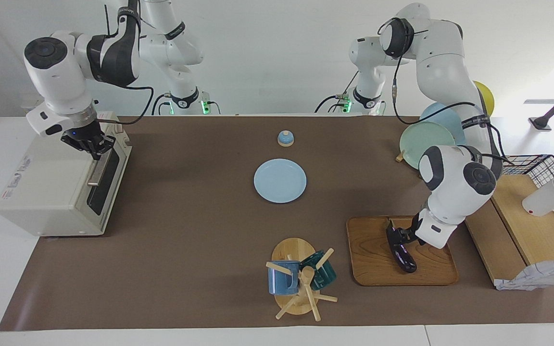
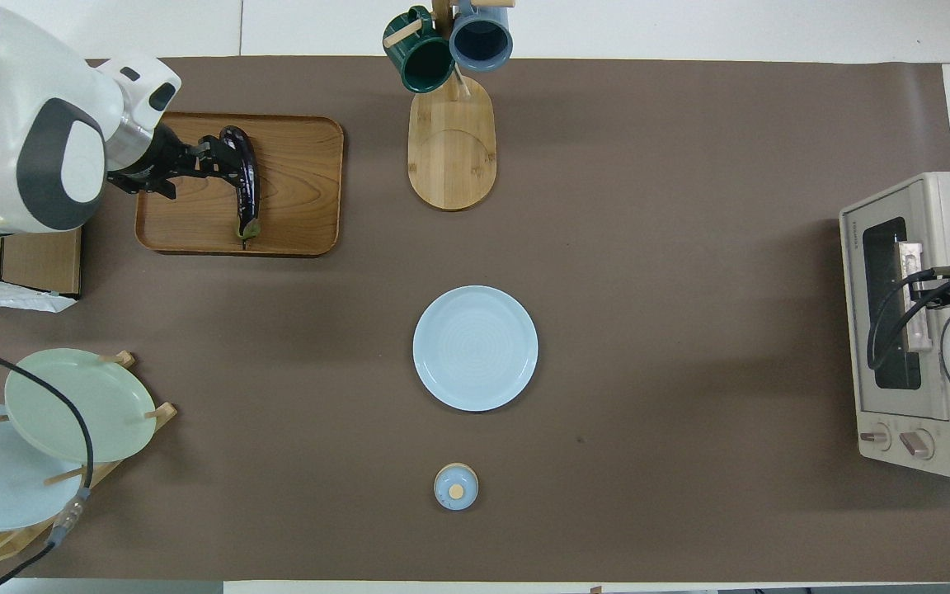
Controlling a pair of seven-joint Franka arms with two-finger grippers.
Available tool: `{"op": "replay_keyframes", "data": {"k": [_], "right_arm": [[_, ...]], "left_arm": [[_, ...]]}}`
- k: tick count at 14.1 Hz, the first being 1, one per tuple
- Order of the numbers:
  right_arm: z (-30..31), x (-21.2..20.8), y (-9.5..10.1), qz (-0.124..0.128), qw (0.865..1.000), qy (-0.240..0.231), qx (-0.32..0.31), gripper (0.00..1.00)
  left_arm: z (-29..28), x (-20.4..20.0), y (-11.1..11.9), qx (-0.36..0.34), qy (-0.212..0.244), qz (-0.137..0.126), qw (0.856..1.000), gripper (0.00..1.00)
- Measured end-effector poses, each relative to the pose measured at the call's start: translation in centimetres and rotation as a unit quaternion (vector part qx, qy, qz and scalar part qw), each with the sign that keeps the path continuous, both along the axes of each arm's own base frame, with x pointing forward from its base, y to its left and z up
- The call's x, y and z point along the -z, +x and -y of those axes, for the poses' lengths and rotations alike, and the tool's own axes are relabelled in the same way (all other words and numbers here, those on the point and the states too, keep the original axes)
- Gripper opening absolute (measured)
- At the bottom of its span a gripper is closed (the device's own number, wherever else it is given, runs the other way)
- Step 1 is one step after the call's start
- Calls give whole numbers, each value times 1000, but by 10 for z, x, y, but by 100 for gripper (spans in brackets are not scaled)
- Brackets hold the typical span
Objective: Put eggplant into oven
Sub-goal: 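Grasp the eggplant with the left gripper and lift it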
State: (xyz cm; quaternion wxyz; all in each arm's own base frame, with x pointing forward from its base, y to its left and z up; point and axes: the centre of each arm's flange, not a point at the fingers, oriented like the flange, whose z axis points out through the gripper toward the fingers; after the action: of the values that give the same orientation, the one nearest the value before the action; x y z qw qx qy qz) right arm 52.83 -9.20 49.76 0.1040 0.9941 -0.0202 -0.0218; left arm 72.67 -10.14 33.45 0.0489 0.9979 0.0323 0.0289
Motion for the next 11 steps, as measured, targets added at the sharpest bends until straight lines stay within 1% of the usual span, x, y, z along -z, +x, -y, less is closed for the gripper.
{"op": "replay_keyframes", "data": {"k": [3, 7, 8, 9, 10, 11], "right_arm": [[1, 12, 0, 3, 1000, 1, -2, 1], [0, 22, -2, -3, 1000, 2, -3, 1], [0, 24, -2, -4, 1000, 2, -4, 1], [0, 27, -1, -2, 1000, 3, -5, 1], [-1, 29, -1, 0, 1000, 3, -7, 1], [-2, 29, -2, 2, 1000, 3, -8, 1]], "left_arm": [[5, 10, 0, 2, 0, 16, 1000, 100], [8, 26, -6, 6, 1, 16, 1000, 96], [8, 26, -6, 7, 1, 16, 1000, 93], [8, 27, -6, 7, 1, 16, 1000, 93], [8, 27, -7, 8, 2, 15, 1000, 84], [8, 28, -7, 8, 2, 14, 1000, 83]]}}
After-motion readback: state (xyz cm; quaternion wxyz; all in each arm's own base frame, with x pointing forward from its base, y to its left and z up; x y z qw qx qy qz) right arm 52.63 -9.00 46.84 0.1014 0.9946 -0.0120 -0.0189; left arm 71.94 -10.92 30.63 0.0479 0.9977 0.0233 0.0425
